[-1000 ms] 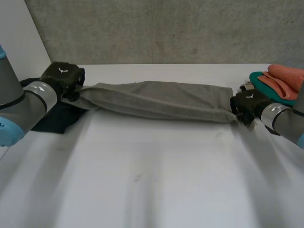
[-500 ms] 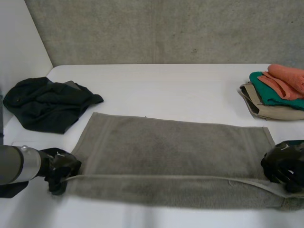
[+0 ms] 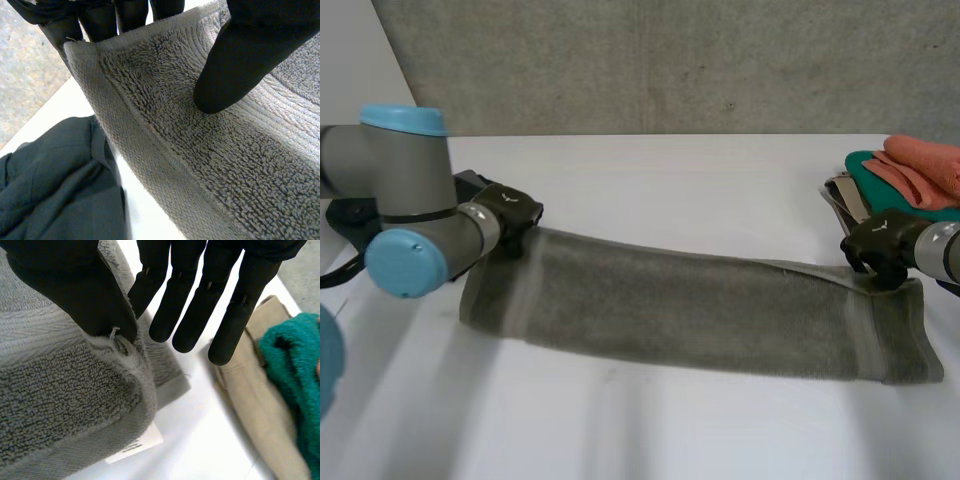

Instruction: Fold the laundry.

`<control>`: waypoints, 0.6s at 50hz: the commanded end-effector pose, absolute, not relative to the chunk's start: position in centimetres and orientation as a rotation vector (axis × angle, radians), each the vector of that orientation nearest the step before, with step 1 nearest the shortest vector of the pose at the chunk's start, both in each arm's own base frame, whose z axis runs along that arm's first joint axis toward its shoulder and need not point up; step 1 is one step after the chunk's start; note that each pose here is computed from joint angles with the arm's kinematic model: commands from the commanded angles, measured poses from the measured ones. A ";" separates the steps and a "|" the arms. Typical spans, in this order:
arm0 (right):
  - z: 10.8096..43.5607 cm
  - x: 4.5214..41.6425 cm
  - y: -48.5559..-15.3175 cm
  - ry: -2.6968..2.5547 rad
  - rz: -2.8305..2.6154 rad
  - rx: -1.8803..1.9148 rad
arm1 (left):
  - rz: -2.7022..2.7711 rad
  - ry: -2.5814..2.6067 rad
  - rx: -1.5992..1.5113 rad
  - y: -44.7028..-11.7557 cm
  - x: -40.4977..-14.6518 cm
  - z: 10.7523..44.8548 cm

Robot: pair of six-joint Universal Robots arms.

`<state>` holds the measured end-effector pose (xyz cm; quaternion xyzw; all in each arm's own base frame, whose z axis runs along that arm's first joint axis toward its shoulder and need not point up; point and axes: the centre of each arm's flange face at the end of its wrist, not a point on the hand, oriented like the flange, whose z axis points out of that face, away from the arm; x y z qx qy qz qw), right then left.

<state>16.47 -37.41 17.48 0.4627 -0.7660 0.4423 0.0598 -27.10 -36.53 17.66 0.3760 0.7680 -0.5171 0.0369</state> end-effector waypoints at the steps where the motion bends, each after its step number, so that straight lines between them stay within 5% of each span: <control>1: 16.3 16.6 -39.7 -2.226 1.383 1.354 | -1.626 2.274 1.167 -38.0 -28.8 16.6; 7: 16.4 16.7 -40.2 -2.190 1.363 1.301 | -1.636 2.211 1.190 -38.1 -29.5 16.8; 17: 22.4 16.7 -38.9 -2.157 1.528 1.177 | -1.786 2.171 1.042 -37.3 -29.0 22.2; 30: 23.3 14.2 -30.5 -2.445 1.363 1.056 | -1.882 2.209 1.106 -34.1 -29.8 23.2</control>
